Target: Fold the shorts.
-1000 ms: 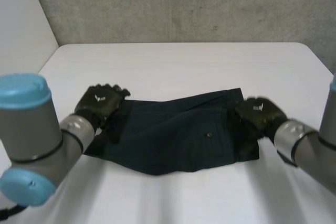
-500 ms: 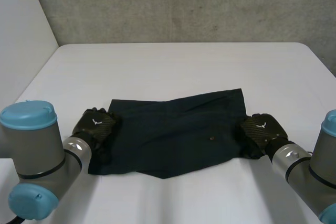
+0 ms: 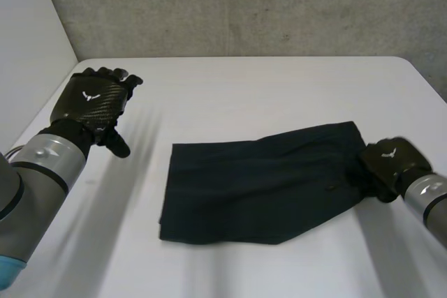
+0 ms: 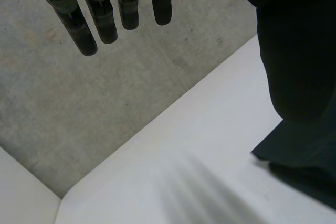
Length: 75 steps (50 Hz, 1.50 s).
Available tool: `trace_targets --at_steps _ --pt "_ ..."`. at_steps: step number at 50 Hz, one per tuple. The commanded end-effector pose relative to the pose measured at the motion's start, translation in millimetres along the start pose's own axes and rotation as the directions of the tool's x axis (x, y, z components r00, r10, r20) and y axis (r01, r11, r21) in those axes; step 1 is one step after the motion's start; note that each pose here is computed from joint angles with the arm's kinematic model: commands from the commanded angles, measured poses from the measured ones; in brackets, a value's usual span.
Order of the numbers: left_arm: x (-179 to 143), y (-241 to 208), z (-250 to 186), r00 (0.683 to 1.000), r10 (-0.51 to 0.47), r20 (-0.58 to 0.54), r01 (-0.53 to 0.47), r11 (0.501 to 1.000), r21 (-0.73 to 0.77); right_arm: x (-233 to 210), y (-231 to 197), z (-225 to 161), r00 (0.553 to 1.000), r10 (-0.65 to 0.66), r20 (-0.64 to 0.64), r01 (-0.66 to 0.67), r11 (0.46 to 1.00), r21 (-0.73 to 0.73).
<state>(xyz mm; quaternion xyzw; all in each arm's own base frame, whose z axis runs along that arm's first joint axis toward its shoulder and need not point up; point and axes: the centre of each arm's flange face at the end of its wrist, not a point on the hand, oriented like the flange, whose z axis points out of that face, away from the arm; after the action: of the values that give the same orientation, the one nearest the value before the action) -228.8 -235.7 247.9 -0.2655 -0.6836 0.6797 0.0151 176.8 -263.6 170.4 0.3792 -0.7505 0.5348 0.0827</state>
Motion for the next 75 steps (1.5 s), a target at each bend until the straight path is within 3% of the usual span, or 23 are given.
trace_targets --at_steps 1,7,11,12,15,16,19,23,26,30,31,34,35,37,39,43,46,62,75 --pt "-3.6 6.7 -0.2 1.0 -0.011 0.006 0.012 0.999 -0.037 2.5 -48.6 -7.2 0.986 -0.159 -0.056 0.165 0.978 0.13" --pt "-3.6 5.2 0.2 0.999 -0.032 0.007 0.033 0.999 -0.032 -55.2 -115.9 -28.0 0.96 -0.28 -0.002 0.262 0.894 0.363" --pt "-4.8 2.3 0.8 0.999 -0.043 0.011 0.043 0.999 -0.022 -118.4 -138.9 -43.4 0.897 -0.436 0.072 0.347 0.795 0.497" --pt "-4.8 2.3 0.8 0.999 -0.046 0.011 0.046 0.999 -0.022 -147.7 -141.1 -53.0 0.854 -0.511 0.099 0.381 0.744 0.549" --pt "-5.7 0.2 0.6 0.998 -0.054 0.015 0.055 0.998 -0.015 -184.4 -135.7 -64.9 0.782 -0.608 0.136 0.416 0.673 0.612" --pt "-5.9 -0.4 0.6 0.998 -0.057 0.015 0.057 0.998 -0.012 -205.4 -128.0 -71.2 0.732 -0.66 0.17 0.419 0.633 0.651" --pt "-6.8 -1.5 0.9 0.998 -0.066 0.018 0.066 0.998 -0.008 -233.2 -110.8 -78.1 0.653 -0.716 0.245 0.389 0.595 0.704" --pt "-7.3 -3.1 2.1 0.997 -0.072 0.019 0.072 0.997 0.0 -241.2 -103.4 -82.0 0.617 -0.728 0.298 0.337 0.586 0.737" --pt "-9.3 -8.0 4.6 0.997 -0.073 0.024 0.072 0.997 0.018 -238.1 -107.8 -84.8 0.629 -0.713 0.309 0.31 0.595 0.742" --pt "-10.2 -17.1 7.1 0.997 -0.074 0.026 0.073 0.996 0.047 -221.3 -125.1 -90.8 0.704 -0.608 0.367 0.197 0.664 0.721" --pt "-10.3 -18.6 8.1 0.997 -0.076 0.026 0.074 0.996 0.052 -203.9 -136.6 -88.7 0.76 -0.516 0.395 0.122 0.711 0.693" --pt "-11.2 -24.6 12.9 0.996 -0.087 0.026 0.085 0.994 0.073 -171.8 -152.9 -82.5 0.84 -0.344 0.42 -0.01 0.764 0.645" --pt "-11.1 -25.6 14.2 0.996 -0.09 0.025 0.088 0.993 0.076 -151.3 -161.9 -80.5 0.873 -0.22 0.434 -0.11 0.78 0.617" --pt "-9.0 -27.4 17.8 0.995 -0.1 0.018 0.098 0.992 0.081 -132.0 -166.3 -78.0 0.89 -0.098 0.445 -0.206 0.785 0.585" --pt "-5.0 -27.7 19.7 0.994 -0.107 0.004 0.106 0.991 0.082 -104.3 -169.1 -72.5 0.896 0.068 0.438 -0.322 0.778 0.539" --pt "5.7 -31.0 21.2 0.993 -0.111 -0.031 0.114 0.99 0.088 -63.7 -153.0 -52.0 0.905 0.251 0.344 -0.393 0.803 0.448" --pt "23.3 -26.7 22.0 0.991 -0.108 -0.084 0.114 0.991 0.068 -49.4 -134.7 -41.4 0.901 0.318 0.295 -0.414 0.834 0.366" --pt "116.0 5.4 -15.8 0.93 -0.068 -0.361 0.05 0.997 -0.059 -50.3 -94.8 -14.6 0.882 0.391 0.264 -0.442 0.881 0.171" --pt "133.9 35.9 -3.8 0.92 0.076 -0.384 -0.103 0.993 -0.05 -58.0 -90.6 -5.6 0.876 0.39 0.283 -0.44 0.887 0.141"
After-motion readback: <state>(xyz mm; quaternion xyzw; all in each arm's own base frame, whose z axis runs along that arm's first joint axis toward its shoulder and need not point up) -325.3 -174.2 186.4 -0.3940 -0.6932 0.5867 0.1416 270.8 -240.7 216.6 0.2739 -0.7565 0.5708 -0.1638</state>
